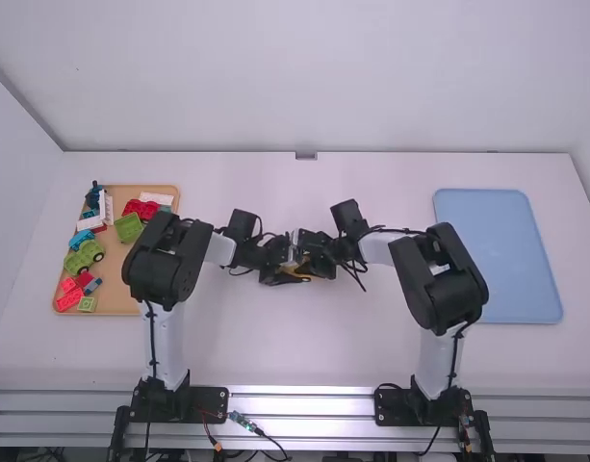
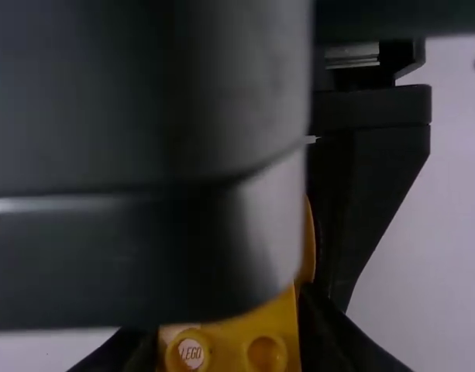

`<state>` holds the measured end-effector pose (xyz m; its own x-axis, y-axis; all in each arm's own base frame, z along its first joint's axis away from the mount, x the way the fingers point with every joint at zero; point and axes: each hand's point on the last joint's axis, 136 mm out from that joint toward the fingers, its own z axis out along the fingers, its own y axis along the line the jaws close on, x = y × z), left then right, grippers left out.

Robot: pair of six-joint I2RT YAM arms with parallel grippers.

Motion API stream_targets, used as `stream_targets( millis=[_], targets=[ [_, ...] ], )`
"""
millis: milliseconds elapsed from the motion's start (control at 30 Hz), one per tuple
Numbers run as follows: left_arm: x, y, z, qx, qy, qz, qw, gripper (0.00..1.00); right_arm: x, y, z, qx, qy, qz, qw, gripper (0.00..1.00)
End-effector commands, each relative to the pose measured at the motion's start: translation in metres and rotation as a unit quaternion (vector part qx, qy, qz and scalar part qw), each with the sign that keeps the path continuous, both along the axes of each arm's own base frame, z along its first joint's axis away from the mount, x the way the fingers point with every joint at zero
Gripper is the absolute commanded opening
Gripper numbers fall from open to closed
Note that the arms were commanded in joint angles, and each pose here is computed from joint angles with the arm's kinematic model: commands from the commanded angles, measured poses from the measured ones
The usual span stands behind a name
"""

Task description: Assemble lego blocks to make yellow taxi

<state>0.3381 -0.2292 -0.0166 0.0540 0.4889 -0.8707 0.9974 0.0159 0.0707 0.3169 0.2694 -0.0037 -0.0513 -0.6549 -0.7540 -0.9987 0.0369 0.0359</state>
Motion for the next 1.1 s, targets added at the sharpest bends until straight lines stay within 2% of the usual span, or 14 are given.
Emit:
stream_targets(
  millis=[0, 800, 1067],
  targets=[
    [-0.011, 0.002, -0.016, 0.024, 0.005, -0.006, 1.0, 0.02, 0.002, -0.015, -0.016, -0.042, 0.002, -0.026, 0.999, 0.4],
    [-0.012, 0.002, -0.017, 0.025, 0.007, -0.007, 1.0, 0.02, 0.008, -0.012, 0.02, -0.014, -0.026, -0.025, 0.999, 0.41],
    [-0.012, 0.002, -0.018, 0.026, 0.008, -0.006, 1.0, 0.02, 0.008, -0.012, 0.021, -0.014, -0.027, -0.025, 0.999, 0.5]
  ],
)
